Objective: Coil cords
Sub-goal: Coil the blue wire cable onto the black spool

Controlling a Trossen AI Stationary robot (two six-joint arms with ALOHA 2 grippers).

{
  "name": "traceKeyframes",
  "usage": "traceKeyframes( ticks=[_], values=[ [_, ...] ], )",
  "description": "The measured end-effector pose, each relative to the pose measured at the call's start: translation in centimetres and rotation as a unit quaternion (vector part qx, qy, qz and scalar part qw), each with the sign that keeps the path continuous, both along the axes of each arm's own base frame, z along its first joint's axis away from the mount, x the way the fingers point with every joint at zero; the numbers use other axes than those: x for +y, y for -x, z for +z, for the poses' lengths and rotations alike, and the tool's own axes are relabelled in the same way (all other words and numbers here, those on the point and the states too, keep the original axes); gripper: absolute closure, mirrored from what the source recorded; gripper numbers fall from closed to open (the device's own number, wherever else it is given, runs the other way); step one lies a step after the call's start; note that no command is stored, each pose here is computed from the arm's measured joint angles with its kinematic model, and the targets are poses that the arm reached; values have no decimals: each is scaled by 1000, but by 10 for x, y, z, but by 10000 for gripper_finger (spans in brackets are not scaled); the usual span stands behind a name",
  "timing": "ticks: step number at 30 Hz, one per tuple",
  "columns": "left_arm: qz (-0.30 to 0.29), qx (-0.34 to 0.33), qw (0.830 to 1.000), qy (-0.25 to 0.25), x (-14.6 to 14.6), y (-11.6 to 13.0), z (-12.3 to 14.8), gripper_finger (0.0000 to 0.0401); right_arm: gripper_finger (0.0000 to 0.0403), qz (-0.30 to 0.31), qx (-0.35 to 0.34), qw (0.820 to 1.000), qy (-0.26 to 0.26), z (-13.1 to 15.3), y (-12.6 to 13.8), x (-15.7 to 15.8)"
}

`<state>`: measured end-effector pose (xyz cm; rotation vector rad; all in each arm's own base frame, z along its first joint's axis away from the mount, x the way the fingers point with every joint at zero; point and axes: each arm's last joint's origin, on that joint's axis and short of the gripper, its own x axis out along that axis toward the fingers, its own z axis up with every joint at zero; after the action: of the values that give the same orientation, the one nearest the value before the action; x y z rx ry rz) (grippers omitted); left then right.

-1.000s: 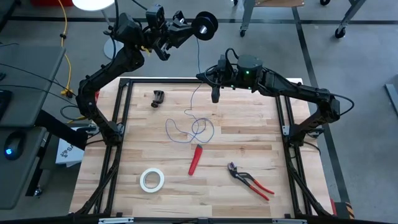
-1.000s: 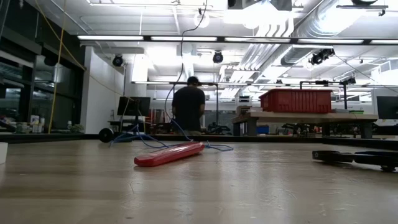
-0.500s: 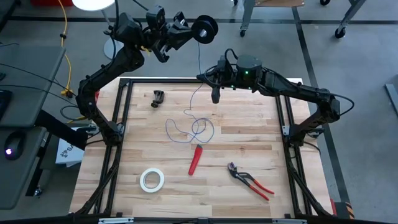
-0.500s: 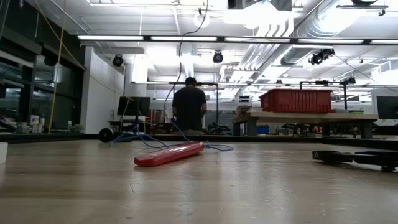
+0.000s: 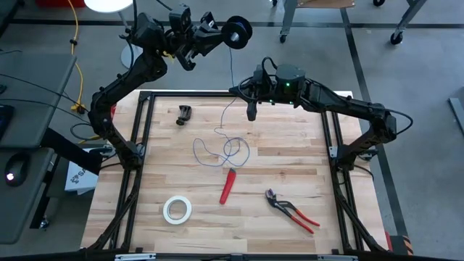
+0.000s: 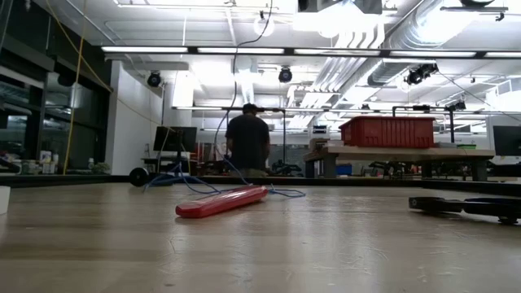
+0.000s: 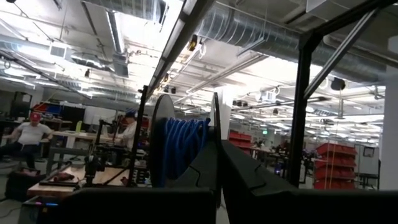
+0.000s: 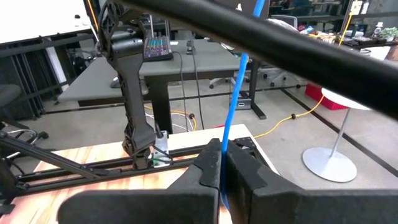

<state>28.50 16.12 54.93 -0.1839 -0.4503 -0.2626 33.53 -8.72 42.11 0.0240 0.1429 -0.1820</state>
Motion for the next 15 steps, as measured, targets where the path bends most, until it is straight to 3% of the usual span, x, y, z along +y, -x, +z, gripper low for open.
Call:
traceKeyframes(
  ticks=[15],
  values=[
    [13,0,1000,-1,9,5,0,401,403,0,-1,1000,0,0,0,0]
  ],
)
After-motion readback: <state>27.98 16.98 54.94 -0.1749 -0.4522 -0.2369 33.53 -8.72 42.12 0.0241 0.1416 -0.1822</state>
